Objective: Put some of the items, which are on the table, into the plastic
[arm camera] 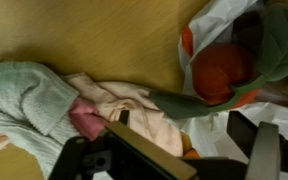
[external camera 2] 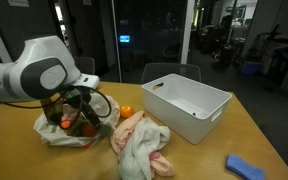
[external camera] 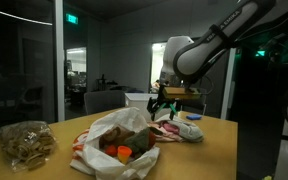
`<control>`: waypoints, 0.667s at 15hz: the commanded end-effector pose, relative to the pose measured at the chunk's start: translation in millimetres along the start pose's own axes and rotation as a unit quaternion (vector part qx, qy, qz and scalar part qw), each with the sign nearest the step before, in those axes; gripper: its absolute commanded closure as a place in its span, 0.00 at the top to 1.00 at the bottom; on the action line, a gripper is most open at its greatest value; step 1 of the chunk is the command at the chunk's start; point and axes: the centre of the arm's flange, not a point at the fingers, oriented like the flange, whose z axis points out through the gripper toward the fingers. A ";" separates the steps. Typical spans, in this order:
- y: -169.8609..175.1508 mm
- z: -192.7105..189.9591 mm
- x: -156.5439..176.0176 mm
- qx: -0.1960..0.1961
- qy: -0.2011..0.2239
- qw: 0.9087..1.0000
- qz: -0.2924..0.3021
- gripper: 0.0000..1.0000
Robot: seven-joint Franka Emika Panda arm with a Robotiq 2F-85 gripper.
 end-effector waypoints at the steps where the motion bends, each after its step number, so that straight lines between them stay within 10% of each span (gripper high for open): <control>1: -28.4 8.9 -6.2 0.040 0.029 0.999 -0.022 1.00; 10: -49.4 69.8 13.0 0.008 0.101 0.991 -0.091 1.00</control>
